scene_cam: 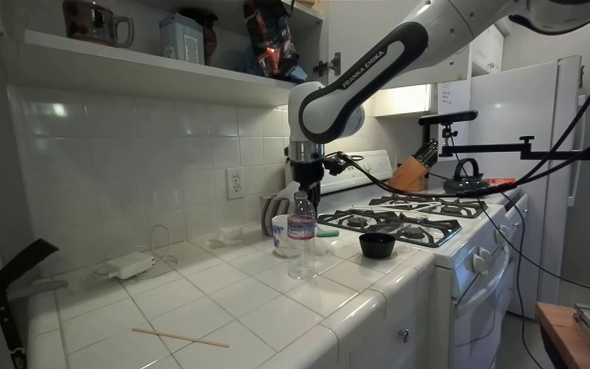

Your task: Pour the liquid from the mug into the black measuring cup.

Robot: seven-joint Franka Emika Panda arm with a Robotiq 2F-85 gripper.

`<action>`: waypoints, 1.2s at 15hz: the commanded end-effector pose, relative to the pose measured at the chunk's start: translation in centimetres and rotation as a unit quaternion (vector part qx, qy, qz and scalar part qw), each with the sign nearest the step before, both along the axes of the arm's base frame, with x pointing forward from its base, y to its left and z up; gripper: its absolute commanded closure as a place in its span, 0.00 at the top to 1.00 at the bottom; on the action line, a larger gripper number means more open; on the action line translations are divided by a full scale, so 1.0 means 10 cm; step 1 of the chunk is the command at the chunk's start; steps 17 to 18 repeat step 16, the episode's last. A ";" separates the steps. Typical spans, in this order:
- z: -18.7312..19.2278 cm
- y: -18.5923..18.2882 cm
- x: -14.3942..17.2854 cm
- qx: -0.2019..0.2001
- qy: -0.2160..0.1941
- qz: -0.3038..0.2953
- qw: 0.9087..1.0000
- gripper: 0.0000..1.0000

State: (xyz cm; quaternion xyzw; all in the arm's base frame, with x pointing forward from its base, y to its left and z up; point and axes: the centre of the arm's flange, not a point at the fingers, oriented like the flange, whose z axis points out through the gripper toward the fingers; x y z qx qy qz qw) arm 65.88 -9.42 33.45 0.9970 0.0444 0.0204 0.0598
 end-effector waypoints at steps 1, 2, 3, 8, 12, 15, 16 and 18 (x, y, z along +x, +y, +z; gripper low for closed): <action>0.21 -0.18 -0.27 0.005 0.009 -0.014 1.000 1.00; 0.28 -0.27 -0.36 0.005 0.011 -0.021 1.000 1.00; 0.33 -0.34 -0.44 0.007 0.011 -0.023 1.000 1.00; 0.48 -0.68 -0.93 0.006 0.115 -0.036 0.993 1.00; 0.48 -0.80 -1.35 0.004 0.180 0.064 0.982 1.00; 0.42 -0.82 -1.20 0.014 0.178 0.068 0.982 1.00; 0.42 -0.81 -1.25 0.017 0.182 0.084 0.980 1.00; 0.42 -0.81 -1.25 0.017 0.182 0.084 0.980 1.00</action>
